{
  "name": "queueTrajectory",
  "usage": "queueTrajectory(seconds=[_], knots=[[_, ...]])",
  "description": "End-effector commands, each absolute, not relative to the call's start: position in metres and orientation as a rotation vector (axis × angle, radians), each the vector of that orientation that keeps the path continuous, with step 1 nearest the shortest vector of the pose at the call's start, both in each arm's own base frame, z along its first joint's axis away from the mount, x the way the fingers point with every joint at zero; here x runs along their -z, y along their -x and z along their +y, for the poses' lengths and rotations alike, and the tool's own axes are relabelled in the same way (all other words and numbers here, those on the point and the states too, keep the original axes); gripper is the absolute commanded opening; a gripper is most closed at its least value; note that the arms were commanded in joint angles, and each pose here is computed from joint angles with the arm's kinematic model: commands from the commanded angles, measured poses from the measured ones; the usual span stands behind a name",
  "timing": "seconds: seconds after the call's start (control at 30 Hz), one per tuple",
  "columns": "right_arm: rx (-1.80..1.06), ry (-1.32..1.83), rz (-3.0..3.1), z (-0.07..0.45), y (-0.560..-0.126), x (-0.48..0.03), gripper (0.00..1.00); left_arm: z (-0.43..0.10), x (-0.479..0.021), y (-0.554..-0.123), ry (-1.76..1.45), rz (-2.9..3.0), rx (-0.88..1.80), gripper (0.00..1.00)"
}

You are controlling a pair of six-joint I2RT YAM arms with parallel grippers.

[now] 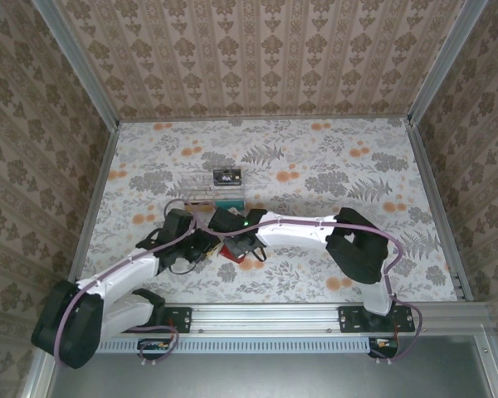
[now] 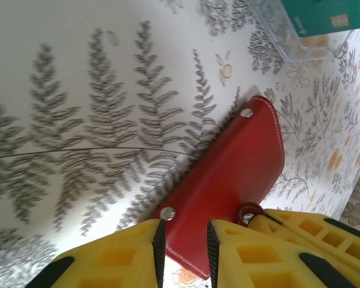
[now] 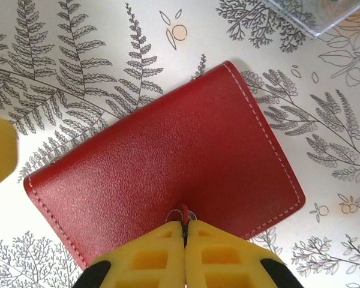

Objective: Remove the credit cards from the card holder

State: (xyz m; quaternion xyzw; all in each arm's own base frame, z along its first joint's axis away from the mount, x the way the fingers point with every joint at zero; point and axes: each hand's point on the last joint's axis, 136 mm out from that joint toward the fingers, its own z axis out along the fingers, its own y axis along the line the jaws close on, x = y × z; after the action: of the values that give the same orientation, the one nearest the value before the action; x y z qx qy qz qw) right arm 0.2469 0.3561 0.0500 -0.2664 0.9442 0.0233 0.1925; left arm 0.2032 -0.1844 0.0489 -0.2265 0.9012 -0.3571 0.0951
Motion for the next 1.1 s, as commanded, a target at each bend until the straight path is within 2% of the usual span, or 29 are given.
queueTrajectory(seconds=[0.0,0.2,0.5,0.63,0.8,0.9,1.07], knots=[[-0.149,0.743,2.595,0.359,-0.247,-0.073,0.00,-0.202,-0.066,-0.217,0.577,2.636,1.116,0.26],[-0.198,0.719,2.570,0.358,-0.245,-0.086,0.00,-0.210,-0.063,-0.221,0.547,2.667,1.082,0.19],[-0.294,0.689,2.515,0.348,-0.238,-0.103,0.00,-0.201,-0.040,-0.217,0.577,2.730,0.999,0.18],[-0.299,0.645,2.497,0.339,-0.240,-0.108,0.00,-0.203,-0.044,-0.219,0.565,2.721,1.007,0.17],[-0.429,0.611,2.420,0.343,-0.242,-0.141,0.00,-0.200,-0.058,-0.223,0.538,2.700,0.992,0.27],[-0.507,0.647,2.382,0.352,-0.241,-0.161,0.00,-0.193,-0.068,-0.227,0.540,2.670,0.982,0.41],[-0.481,0.631,2.407,0.345,-0.246,-0.156,0.00,-0.183,-0.080,-0.228,0.541,2.633,0.966,0.49]])
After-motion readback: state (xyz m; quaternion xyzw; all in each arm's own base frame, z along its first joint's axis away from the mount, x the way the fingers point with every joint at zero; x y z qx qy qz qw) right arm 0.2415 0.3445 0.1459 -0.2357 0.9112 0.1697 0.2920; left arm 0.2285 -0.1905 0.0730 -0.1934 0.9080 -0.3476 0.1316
